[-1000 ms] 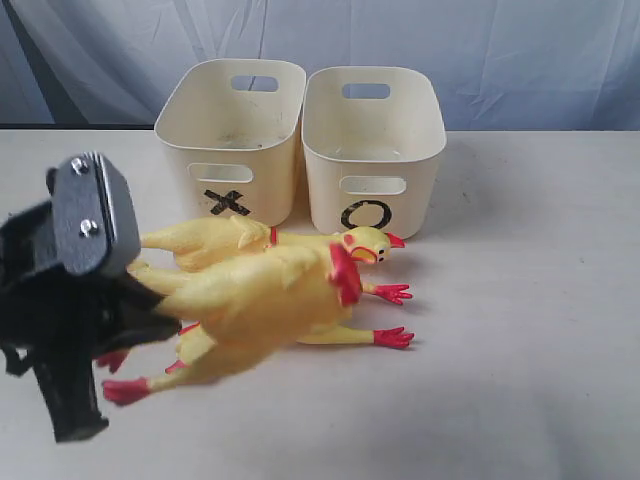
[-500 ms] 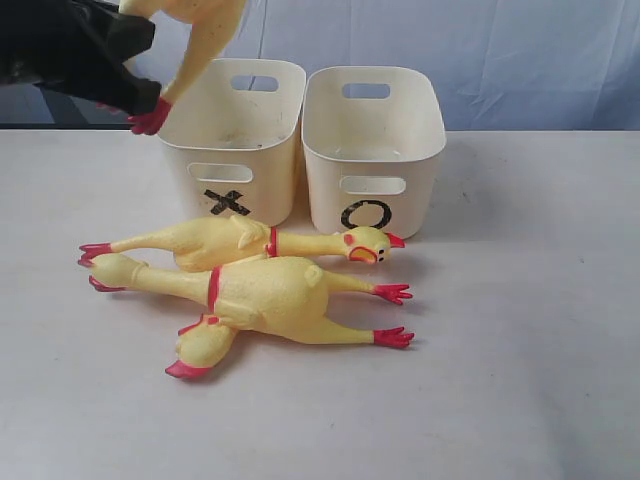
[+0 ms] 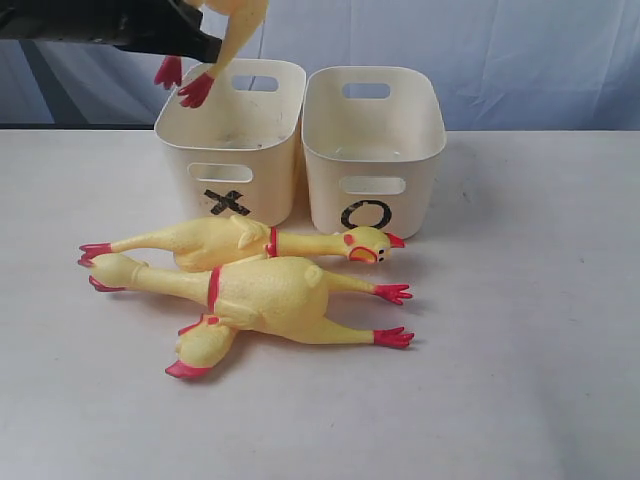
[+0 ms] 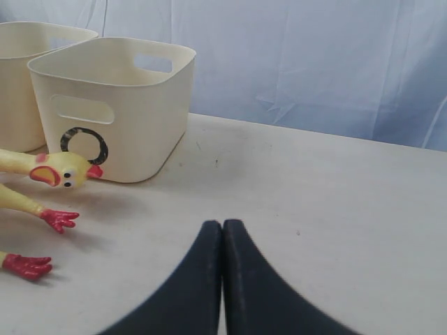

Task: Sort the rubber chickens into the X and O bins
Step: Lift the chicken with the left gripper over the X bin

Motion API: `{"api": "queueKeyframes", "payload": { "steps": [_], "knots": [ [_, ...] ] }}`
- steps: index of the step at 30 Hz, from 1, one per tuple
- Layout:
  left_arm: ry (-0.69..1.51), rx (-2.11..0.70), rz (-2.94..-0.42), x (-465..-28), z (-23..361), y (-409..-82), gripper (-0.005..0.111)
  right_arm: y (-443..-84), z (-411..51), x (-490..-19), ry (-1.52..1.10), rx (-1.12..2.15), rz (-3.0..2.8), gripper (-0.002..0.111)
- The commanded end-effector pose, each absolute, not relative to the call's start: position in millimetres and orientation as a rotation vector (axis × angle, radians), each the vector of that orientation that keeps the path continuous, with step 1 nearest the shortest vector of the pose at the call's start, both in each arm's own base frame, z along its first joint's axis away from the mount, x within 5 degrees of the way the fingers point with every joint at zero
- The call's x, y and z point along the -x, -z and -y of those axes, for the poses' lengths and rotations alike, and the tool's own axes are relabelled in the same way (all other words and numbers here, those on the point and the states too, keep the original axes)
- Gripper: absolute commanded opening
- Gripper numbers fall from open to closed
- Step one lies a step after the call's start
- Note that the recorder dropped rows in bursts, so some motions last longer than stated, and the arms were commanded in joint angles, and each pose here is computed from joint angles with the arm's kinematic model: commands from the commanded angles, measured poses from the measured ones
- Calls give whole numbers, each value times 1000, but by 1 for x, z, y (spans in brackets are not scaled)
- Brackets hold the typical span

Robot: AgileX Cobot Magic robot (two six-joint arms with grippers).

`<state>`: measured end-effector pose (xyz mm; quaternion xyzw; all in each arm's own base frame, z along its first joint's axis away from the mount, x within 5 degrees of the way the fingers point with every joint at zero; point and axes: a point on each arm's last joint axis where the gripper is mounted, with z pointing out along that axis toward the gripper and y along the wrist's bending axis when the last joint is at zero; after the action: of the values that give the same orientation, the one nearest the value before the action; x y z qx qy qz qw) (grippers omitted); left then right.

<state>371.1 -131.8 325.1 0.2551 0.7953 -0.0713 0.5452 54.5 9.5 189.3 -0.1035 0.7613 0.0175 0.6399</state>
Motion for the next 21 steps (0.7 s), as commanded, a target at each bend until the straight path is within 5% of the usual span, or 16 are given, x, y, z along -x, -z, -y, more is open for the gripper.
{"api": "queueKeyframes", "payload": {
  "steps": [1, 21],
  "knots": [
    [182, -555, -1886, -396, 137, -320, 0, -190, -9, -54, -37, 232, -1719, 0],
    [179, -527, -2048, -449, 123, -261, 0, -190, -9, -54, -37, 232, -1724, 0]
  ]
}}
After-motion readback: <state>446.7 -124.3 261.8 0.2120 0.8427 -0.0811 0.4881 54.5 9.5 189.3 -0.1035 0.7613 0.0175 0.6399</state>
